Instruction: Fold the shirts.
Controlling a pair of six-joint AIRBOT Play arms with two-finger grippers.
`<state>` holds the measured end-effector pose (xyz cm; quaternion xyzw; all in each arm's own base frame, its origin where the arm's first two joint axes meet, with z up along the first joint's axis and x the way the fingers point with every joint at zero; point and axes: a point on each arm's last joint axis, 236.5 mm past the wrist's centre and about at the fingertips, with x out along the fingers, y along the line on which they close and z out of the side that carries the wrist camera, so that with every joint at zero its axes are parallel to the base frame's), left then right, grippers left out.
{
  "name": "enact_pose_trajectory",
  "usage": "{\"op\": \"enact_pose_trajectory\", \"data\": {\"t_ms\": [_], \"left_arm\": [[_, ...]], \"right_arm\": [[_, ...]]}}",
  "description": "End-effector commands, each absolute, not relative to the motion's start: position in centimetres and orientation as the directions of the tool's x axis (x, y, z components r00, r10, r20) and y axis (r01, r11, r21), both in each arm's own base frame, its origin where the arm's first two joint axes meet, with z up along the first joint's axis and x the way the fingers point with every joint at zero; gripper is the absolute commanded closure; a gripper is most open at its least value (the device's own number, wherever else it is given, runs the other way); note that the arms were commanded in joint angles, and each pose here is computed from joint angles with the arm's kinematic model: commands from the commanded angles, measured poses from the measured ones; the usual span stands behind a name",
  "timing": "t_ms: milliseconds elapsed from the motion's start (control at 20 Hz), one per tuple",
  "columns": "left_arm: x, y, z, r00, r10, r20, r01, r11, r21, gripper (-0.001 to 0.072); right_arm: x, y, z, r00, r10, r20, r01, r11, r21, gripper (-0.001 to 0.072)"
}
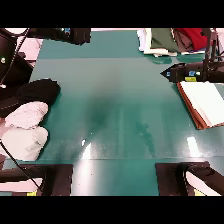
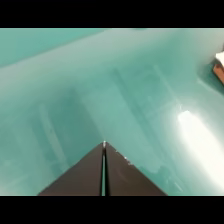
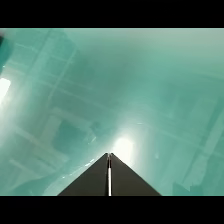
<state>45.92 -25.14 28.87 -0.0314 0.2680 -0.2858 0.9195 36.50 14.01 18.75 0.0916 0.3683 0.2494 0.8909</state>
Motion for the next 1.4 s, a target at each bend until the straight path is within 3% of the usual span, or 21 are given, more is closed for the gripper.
{"op": "enact_pose_trajectory", "data": {"t_ms": [0, 550, 650, 700, 750, 800, 900, 1000, 1200, 1350], "left_arm": [[46.6, -25.2, 29.9, 0.720, -0.545, -0.430, 0.507, 0.836, -0.210, 0.0681], [46.8, -25.3, 30.5, 0.731, -0.549, -0.404, 0.506, 0.834, -0.218, 0.0681], [47.9, -24.3, 31.3, 0.772, -0.515, -0.372, 0.504, 0.853, -0.133, 0.0679], [48.9, -22.1, 30.8, 0.807, -0.439, -0.395, 0.457, 0.888, -0.053, 0.0585], [49.9, -19.3, 29.8, 0.835, -0.342, -0.431, 0.381, 0.925, 0.004, 0.0277], [50.8, -15.6, 28.5, 0.849, -0.224, -0.478, 0.276, 0.960, 0.040, 0.0117], [51.8, -8.3, 24.5, 0.801, -0.035, -0.598, 0.106, 0.991, 0.085, 0.0117], [51.8, -2.3, 19.0, 0.672, 0.075, -0.737, -0.010, 0.996, 0.092, 0.0117], [51.0, 5.4, 8.5, 0.394, 0.167, -0.904, -0.141, 0.983, 0.120, 0.0117], [51.5, 7.9, 3.1, 0.297, 0.178, -0.938, -0.175, 0.976, 0.130, 0.0117]], "right_arm": [[36.5, 14.0, 18.8, 0.605, 0.512, -0.610, -0.378, 0.859, 0.346, 0.0693], [36.4, 14.1, 18.7, 0.601, 0.513, -0.612, -0.379, 0.858, 0.347, 0.0694], [36.4, 14.1, 18.7, 0.601, 0.513, -0.612, -0.379, 0.858, 0.347, 0.0693], [36.4, 14.1, 18.7, 0.602, 0.513, -0.612, -0.379, 0.858, 0.347, 0.0694], [36.4, 14.1, 18.7, 0.602, 0.513, -0.612, -0.379, 0.858, 0.347, 0.0693], [36.4, 14.1, 18.7, 0.601, 0.513, -0.612, -0.379, 0.858, 0.347, 0.0693], [36.5, 14.1, 18.8, 0.603, 0.513, -0.611, -0.379, 0.858, 0.347, 0.0693], [36.5, 14.1, 18.8, 0.603, 0.513, -0.611, -0.379, 0.858, 0.347, 0.0693], [36.5, 14.1, 18.8, 0.603, 0.513, -0.611, -0.378, 0.858, 0.347, 0.0694], [36.5, 14.1, 18.8, 0.604, 0.512, -0.611, -0.378, 0.858, 0.347, 0.0693]]}}
